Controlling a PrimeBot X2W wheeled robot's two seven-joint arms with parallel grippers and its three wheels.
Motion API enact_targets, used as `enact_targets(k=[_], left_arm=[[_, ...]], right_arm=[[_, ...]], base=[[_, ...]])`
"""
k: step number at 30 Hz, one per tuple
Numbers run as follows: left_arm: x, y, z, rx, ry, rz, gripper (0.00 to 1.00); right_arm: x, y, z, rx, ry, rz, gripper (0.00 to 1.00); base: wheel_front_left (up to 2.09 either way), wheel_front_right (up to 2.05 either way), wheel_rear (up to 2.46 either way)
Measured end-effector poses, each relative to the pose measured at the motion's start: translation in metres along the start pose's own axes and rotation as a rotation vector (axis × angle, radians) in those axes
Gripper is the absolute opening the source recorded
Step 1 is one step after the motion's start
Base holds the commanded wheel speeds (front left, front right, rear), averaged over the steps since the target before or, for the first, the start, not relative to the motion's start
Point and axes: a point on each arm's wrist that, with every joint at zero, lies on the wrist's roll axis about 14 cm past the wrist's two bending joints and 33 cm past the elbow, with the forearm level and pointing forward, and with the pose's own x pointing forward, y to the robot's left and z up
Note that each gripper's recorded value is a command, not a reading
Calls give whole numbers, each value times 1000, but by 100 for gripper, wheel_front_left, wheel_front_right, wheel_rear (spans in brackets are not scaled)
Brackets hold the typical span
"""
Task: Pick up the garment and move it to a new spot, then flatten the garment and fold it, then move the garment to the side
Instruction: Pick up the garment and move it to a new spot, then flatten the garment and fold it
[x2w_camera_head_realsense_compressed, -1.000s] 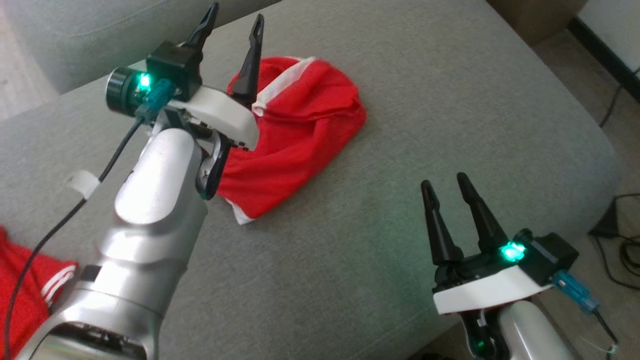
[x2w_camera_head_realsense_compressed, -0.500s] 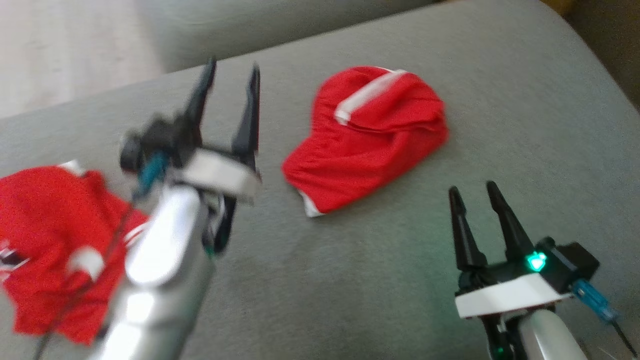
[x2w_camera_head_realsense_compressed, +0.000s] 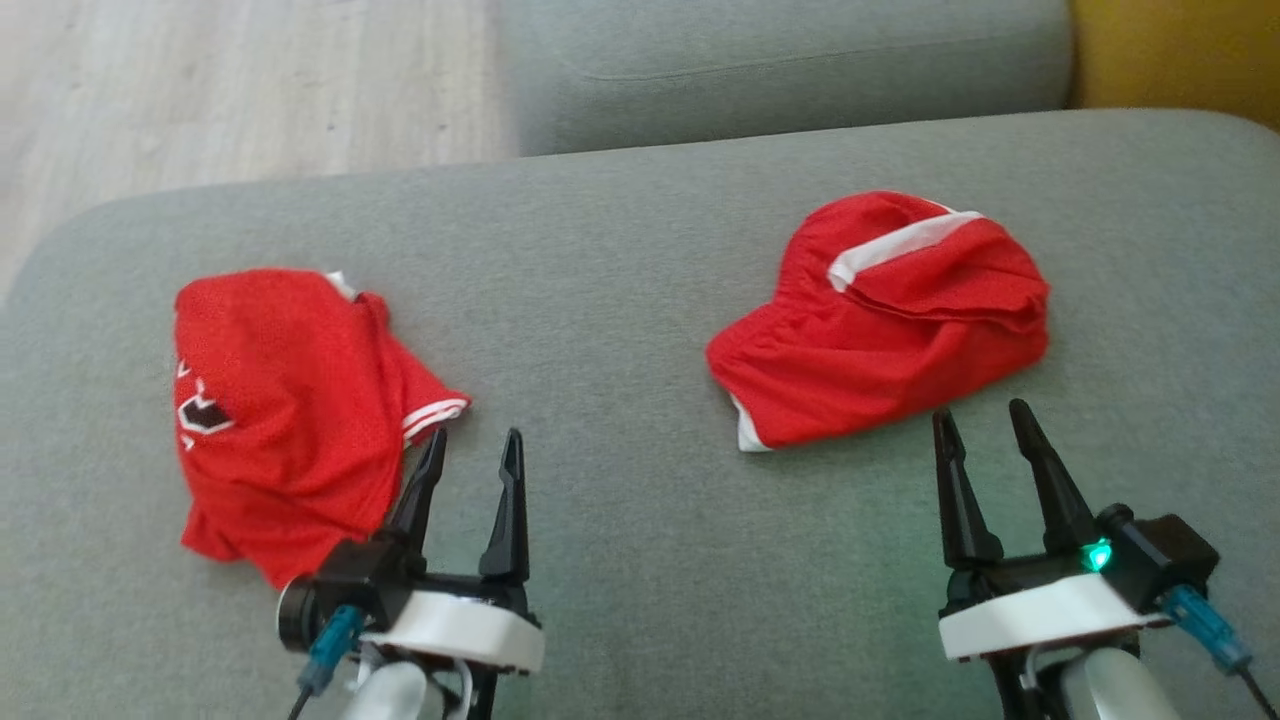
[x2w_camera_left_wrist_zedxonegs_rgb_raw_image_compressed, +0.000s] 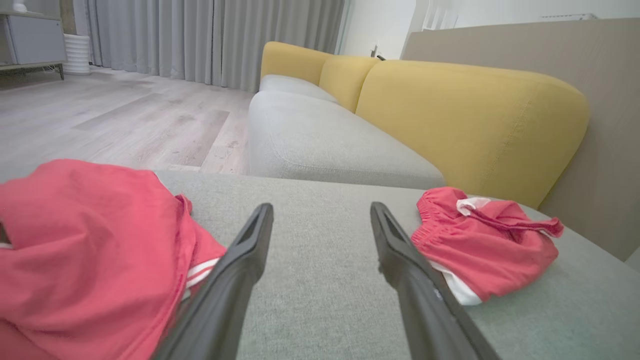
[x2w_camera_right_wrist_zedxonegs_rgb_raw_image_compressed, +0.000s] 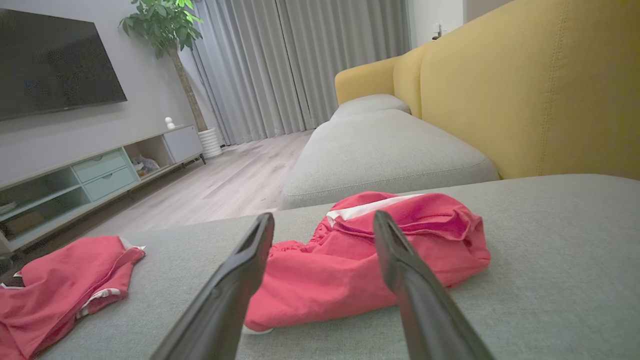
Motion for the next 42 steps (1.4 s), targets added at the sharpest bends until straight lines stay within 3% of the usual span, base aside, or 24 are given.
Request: enact_targets(k=[10,16,22,27,34,35,36,37,42], left_arm=[[7,7,17,-3,-50,19,100],[7,20,3,3,-8,71,100],[12,32,-1,-2,3,107,100],[14,44,-6,-1,19,140,100],[13,48,-11,-5,33,153,100],[13,47,-10,-5,32,152,100],[14,47,-10,-5,30,149,100],[14,46,-9,-5,28,146,100],[17,37,-4,-4,12,121,100]], right_arm=[[33,39,-29,-124,112,158,100],[75,58,-61,-216,299,248,100],[93,55,-108,-299,511,275,100],[97,52,-138,-309,628,282,100],[107,55,-146,-246,657,276,100],[107,54,-146,-228,658,268,89],[107,53,-145,-213,657,262,22],[107,53,-144,-204,650,259,0],[104,46,-133,-133,578,223,0]], base=[[0,0,0],[0,0,0],[0,0,0],[0,0,0],[0,0,0],[0,0,0],[0,0,0],[0,0,0],[0,0,0]])
